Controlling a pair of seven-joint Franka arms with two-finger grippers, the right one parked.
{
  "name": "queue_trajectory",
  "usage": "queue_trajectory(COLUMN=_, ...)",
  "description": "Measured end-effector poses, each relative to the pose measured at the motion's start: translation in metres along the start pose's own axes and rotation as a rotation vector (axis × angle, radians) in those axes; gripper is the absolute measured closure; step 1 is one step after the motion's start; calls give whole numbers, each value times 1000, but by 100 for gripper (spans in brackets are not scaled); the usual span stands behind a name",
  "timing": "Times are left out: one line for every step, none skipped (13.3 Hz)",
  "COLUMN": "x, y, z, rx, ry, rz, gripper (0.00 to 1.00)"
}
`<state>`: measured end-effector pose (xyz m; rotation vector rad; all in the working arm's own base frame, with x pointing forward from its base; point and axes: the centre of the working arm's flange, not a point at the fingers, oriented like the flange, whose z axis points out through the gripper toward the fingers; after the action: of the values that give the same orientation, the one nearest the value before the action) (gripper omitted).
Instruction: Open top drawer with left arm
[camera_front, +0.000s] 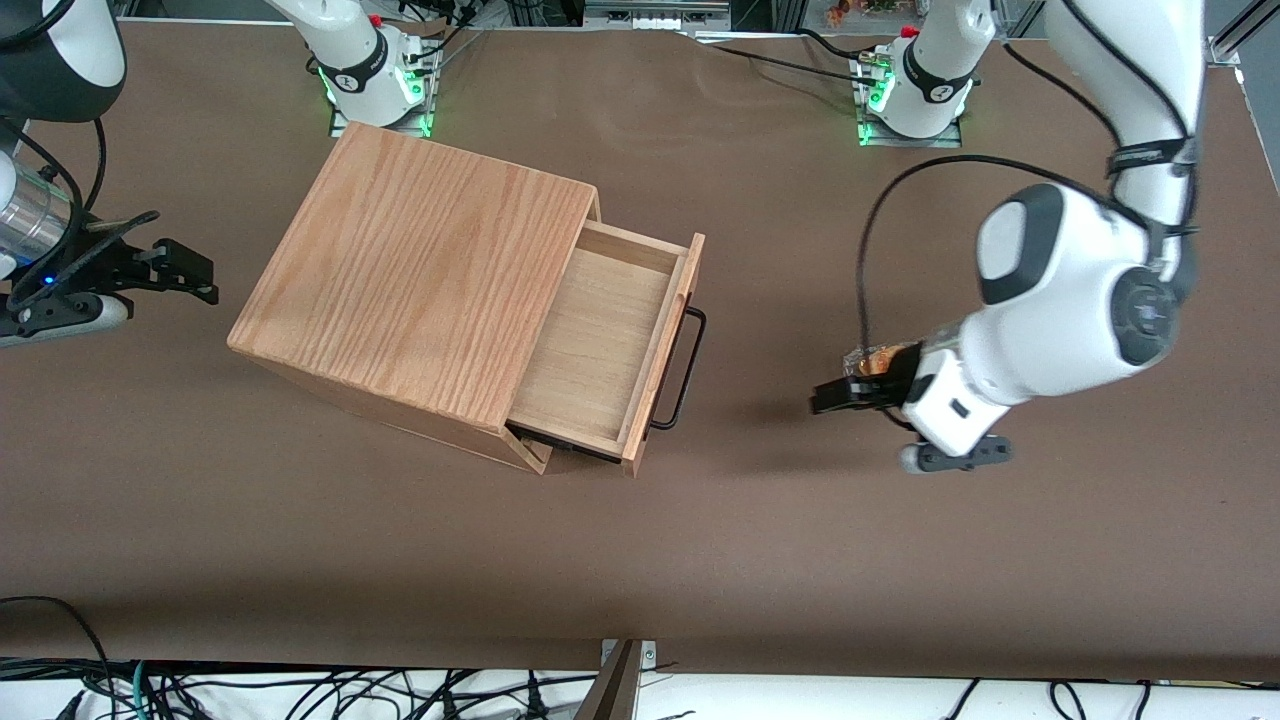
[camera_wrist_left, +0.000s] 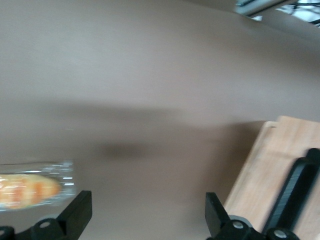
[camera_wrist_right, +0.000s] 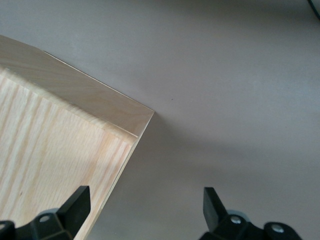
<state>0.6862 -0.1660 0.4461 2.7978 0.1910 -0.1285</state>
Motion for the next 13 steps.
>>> queue_trajectory(x=5, y=-31, z=-14, rx=8, ry=-15, rz=20, gripper=0)
queue_trajectory(x=10, y=-65, z=-29, rx=9, ry=-32, rz=36, gripper=0)
queue_trajectory(x=13, y=-100, z=-43, rx=7, ry=-46, rz=45, gripper=0)
queue_trajectory(x=15, y=-133, z=-56, rx=6, ry=-56, rz=48, gripper=0)
queue_trajectory(x=15, y=-162, z=-68, rx=14, ry=-57, rz=41, gripper=0)
queue_trajectory(x=14, y=-186, z=-81, rx=29, ry=-51, rz=30, gripper=0)
queue_trajectory(x=12, y=-206, z=-93, rx=42, ry=-45, rz=31, gripper=0)
queue_trajectory(x=8, y=-222, z=-104, rx=73, ry=-44, rz=47, gripper=0)
queue_trajectory(x=4, y=-231, z=-115, rx=114, ry=-38, rz=65, gripper=0)
queue_trajectory(x=-1, y=-234, z=-129, rx=151, ry=-26, rz=82, gripper=0)
queue_trajectory(x=-9, y=-230, z=-145, rx=181, ry=-8, rz=96, gripper=0)
queue_trajectory(x=-19, y=-220, z=-162, rx=201, ry=12, rz=113, gripper=0)
queue_trajectory(x=-31, y=-206, z=-175, rx=216, ry=28, rz=132, gripper=0)
